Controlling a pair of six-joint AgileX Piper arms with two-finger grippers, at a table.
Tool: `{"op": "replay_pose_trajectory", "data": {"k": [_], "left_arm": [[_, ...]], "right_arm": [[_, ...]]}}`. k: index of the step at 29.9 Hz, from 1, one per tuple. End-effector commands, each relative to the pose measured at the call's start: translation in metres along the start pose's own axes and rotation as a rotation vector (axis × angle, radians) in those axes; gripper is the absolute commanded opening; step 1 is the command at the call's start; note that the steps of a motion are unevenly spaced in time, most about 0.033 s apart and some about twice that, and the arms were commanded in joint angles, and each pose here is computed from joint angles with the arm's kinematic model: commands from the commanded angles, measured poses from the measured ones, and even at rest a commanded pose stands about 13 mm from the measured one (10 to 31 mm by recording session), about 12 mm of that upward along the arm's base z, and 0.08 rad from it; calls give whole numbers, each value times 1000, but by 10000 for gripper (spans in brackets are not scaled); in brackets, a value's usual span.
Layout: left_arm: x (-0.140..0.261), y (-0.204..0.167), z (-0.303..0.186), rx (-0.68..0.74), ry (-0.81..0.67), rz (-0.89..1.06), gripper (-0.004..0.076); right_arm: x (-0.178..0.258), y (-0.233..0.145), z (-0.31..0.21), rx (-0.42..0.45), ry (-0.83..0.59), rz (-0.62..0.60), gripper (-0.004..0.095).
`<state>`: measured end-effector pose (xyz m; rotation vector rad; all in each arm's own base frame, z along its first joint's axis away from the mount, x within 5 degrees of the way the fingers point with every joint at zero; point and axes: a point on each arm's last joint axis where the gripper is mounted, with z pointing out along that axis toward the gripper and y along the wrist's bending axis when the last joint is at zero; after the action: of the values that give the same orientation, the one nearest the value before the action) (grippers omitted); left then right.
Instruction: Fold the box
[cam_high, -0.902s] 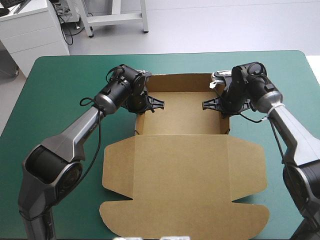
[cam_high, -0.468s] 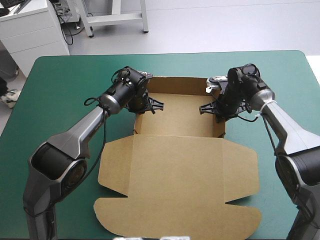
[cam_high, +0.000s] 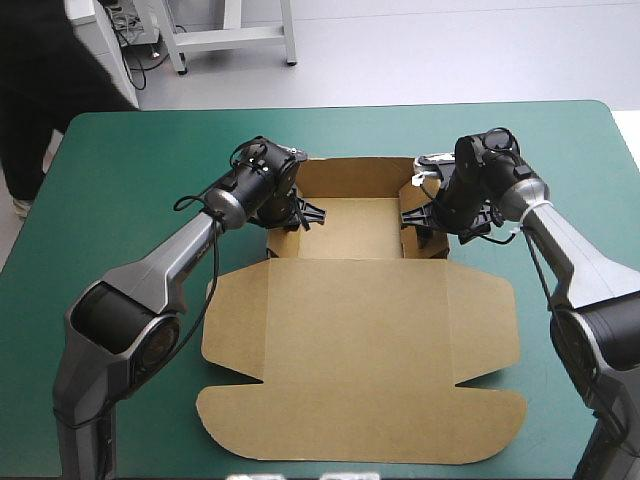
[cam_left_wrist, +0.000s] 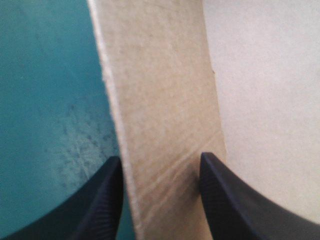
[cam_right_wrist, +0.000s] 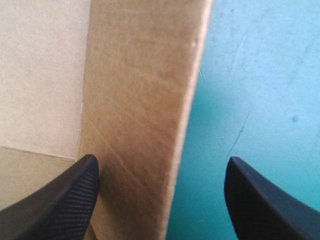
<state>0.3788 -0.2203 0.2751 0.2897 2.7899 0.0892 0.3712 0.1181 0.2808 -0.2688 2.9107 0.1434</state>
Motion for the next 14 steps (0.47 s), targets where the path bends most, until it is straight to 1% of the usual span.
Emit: {"op": "replay_pose_trajectory", "data": {"k": [1, 5, 8, 10, 11, 12, 13, 14], "left_arm": [[-4, 14, -38, -61, -67, -4, 380], [-14, 18, -58, -29, -134, -35, 380], [-24, 21, -81, 0, -216, -53, 379], [-28, 23, -97, 12, -269, -11, 370], [-30, 24, -108, 16, -301, 17, 349], [-31, 26, -118, 20, -332, 41, 312], [-31, 28, -127, 20, -359, 61, 262], [-30, 32, -137, 8, -385, 79, 180]], "right_arm": [[-5, -1, -27, -7, -122, 20, 658], [-10, 0, -33, -13, -168, 25, 658], [-17, 2, -49, -20, -214, 28, 658], [-20, 3, -62, -24, -241, 27, 658], [-22, 3, -71, -24, -259, 25, 658], [-23, 4, -80, -23, -274, 22, 658], [-24, 3, -87, -10, -280, 18, 659], [-25, 1, -98, 14, -300, 26, 659]]}}
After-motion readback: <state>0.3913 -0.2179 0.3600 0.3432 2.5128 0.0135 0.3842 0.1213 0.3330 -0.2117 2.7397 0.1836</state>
